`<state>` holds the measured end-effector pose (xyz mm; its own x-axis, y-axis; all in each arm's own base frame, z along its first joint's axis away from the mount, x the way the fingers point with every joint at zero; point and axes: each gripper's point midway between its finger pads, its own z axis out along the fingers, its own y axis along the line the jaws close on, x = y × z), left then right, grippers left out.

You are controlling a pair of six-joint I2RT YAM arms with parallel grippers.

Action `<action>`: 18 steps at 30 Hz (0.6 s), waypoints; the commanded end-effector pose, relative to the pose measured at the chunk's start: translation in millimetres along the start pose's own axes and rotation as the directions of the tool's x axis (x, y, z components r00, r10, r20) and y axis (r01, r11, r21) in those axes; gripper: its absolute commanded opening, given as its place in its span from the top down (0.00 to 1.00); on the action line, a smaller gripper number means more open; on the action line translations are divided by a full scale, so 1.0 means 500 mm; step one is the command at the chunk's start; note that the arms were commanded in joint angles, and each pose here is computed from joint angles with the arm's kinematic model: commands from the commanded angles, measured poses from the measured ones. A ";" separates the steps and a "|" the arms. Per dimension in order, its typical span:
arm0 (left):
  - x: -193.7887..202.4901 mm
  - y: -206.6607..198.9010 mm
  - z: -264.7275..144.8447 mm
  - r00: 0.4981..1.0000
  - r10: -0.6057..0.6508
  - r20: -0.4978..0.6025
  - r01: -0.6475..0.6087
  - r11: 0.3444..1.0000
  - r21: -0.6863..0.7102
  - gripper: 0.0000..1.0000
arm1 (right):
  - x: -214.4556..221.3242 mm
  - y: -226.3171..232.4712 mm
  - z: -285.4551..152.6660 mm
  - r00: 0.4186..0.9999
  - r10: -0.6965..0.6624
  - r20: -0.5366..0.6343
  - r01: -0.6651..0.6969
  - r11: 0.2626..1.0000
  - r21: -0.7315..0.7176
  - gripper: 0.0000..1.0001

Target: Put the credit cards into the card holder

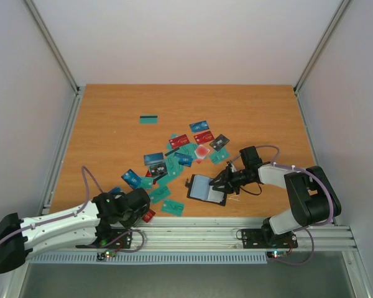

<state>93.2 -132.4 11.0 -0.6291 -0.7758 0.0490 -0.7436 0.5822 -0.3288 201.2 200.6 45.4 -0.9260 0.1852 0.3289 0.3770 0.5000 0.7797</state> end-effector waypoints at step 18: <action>-0.044 -0.073 -0.056 0.985 0.074 0.155 -0.091 0.990 0.106 0.90 | -0.004 0.010 0.000 1.000 -0.004 0.002 0.004 1.000 -0.020 0.73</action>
<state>118.0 -132.9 41.2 -0.6565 -0.7504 -0.0768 -0.6678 0.6256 -0.4033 203.1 201.2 45.9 -0.9242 0.1925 0.3300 0.3818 0.4929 0.7818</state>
